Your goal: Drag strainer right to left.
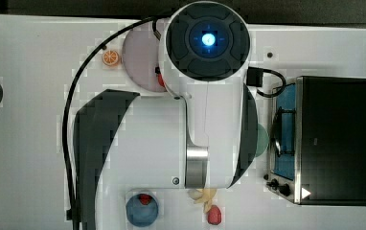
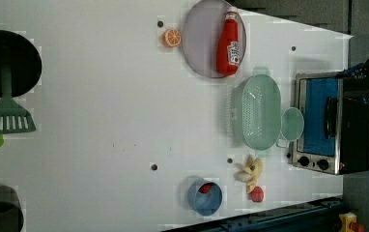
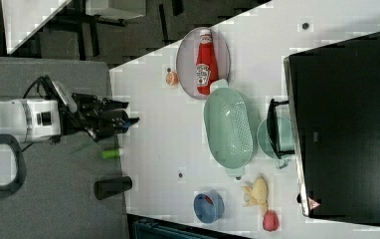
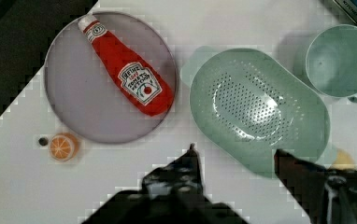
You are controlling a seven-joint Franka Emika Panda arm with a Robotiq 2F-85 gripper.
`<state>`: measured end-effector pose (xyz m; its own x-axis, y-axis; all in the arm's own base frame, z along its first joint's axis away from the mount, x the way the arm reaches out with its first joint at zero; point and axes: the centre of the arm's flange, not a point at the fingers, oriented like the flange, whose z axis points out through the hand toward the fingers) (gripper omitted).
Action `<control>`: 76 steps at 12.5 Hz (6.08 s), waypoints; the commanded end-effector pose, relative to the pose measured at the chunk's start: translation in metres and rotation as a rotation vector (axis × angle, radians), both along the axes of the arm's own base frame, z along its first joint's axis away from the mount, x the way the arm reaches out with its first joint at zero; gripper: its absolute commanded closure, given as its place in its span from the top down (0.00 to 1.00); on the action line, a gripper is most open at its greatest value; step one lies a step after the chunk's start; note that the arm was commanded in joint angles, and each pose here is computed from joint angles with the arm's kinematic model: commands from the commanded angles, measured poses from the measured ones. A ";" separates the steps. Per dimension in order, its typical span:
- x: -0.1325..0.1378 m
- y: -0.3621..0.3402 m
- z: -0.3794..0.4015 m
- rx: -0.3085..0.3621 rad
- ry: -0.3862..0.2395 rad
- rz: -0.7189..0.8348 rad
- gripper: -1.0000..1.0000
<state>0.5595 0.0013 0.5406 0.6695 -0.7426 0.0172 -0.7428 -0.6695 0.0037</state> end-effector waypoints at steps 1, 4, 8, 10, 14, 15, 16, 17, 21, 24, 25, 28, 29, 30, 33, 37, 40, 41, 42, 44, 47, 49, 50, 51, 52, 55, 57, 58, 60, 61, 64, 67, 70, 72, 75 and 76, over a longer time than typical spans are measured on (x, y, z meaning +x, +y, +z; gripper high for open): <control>-0.169 -0.042 0.058 -0.014 0.020 -0.096 0.79; -0.167 -0.041 0.040 -0.014 0.047 -0.094 1.00; -0.150 -0.036 -0.032 -0.018 0.075 -0.130 1.00; -0.140 -0.034 -0.081 -0.019 0.056 -0.148 1.00; -0.125 -0.025 -0.183 -0.024 0.033 -0.378 1.00; -0.116 -0.019 -0.202 -0.027 0.029 -0.432 1.00; -0.106 -0.013 -0.220 -0.028 0.024 -0.466 1.00; -0.097 -0.008 -0.238 -0.027 0.019 -0.489 1.00; -0.083 0.005 -0.314 -0.006 -0.010 -0.603 1.00; -0.084 0.010 -0.358 0.008 -0.024 -0.626 1.00; -0.086 0.011 -0.370 0.009 -0.020 -0.627 1.00; -0.088 0.018 -0.389 0.022 -0.028 -0.642 1.00; -0.090 0.023 -0.392 0.024 -0.023 -0.654 1.00; -0.090 0.029 -0.393 0.025 -0.021 -0.661 1.00; -0.091 0.053 -0.393 0.033 -0.019 -0.690 1.00; -0.093 0.084 -0.395 0.032 -0.011 -0.647 1.00; -0.093 0.109 -0.398 0.022 0.009 -0.603 1.00; -0.092 0.118 -0.398 0.021 0.015 -0.604 1.00; -0.090 0.127 -0.398 0.025 0.020 -0.626 1.00; -0.087 0.146 -0.398 0.022 0.038 -0.652 1.00; -0.082 0.176 -0.396 0.026 0.056 -0.696 1.00; -0.081 0.193 -0.395 0.021 0.069 -0.711 1.00; -0.080 0.202 -0.394 0.028 0.067 -0.711 1.00; -0.080 0.209 -0.394 0.031 0.071 -0.715 1.00; -0.080 0.217 -0.394 0.037 0.073 -0.713 1.00; -0.079 0.244 -0.395 0.050 0.082 -0.723 1.00; -0.080 0.264 -0.394 0.051 0.086 -0.707 1.00; -0.081 0.274 -0.395 0.049 0.088 -0.706 1.00; -0.081 0.294 -0.394 0.050 0.090 -0.727 1.00; -0.082 0.304 -0.395 0.050 0.091 -0.736 1.00; -0.081 0.334 -0.396 0.061 0.085 -0.744 1.00; -0.078 0.359 -0.397 0.066 0.087 -0.743 1.00; -0.077 0.379 -0.398 0.070 0.090 -0.775 1.00; -0.078 0.389 -0.397 0.078 0.087 -0.764 1.00; -0.080 0.402 -0.399 0.094 0.102 -0.776 1.00; -0.081 0.406 -0.400 0.098 0.107 -0.780 1.00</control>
<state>0.4685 0.4136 0.1372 -0.0115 -0.9920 -0.1255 -0.9961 0.0004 0.0884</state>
